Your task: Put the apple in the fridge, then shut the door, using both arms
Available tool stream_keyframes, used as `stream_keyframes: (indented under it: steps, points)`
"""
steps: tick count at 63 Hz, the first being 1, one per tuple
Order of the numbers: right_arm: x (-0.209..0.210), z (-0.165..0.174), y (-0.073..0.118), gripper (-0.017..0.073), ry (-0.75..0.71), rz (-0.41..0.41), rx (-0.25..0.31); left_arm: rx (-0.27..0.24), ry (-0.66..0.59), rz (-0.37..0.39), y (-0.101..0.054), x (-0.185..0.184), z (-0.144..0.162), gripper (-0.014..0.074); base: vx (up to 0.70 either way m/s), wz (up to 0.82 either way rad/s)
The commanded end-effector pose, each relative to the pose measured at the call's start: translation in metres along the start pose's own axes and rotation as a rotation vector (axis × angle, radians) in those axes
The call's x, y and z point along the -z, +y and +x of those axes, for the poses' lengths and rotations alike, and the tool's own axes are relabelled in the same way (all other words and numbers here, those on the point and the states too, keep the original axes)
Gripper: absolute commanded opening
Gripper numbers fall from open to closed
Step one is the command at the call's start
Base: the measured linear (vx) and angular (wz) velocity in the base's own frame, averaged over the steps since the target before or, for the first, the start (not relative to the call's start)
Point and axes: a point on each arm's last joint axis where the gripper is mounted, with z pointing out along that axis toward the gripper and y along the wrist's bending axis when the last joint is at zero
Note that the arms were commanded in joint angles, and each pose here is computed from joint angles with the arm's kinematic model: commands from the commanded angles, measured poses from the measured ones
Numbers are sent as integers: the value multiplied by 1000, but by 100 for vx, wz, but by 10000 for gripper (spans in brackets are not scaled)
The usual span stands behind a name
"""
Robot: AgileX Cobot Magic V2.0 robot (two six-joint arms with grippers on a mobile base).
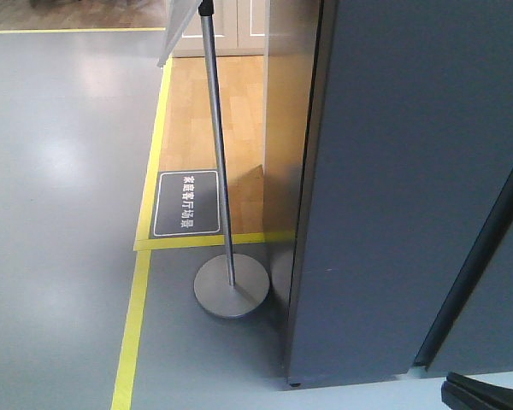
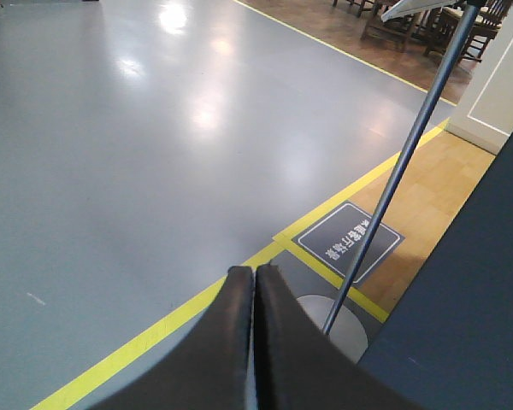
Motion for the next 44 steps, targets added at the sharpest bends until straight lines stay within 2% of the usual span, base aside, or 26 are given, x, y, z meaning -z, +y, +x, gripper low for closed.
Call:
stream_keyframes:
  steps: [1, 9, 17, 22, 26, 36, 41, 44]
  points:
    - [1, -10, -2, -3, -56, -3, -12, 15, -66, 10, 0, 0, 2, -8, 0, 0]
    - [4, -11, -4, -3, -72, 43, 1, 15, -66, 10, 0, 0, 2, -8, 0, 0]
    - [9, -7, -7, -3, -46, 120, -37, 15, -66, 10, 0, 0, 2, -8, 0, 0]
    - [13, -2, -10, -3, -7, 184, -89, 15, -66, 10, 0, 0, 2, -8, 0, 0]
    - [16, 1, -15, -3, 4, 259, -156, 15, -66, 10, 0, 0, 2, -8, 0, 0]
    - [16, 19, -31, -3, -76, 481, -363, 15, -66, 10, 0, 0, 2, -8, 0, 0]
    - [17, 32, -35, -3, -126, 567, -410, 15, -66, 10, 0, 0, 2, -8, 0, 0]
    - [19, 37, -35, -3, -155, 601, -419, 15, -66, 10, 0, 0, 2, -8, 0, 0]
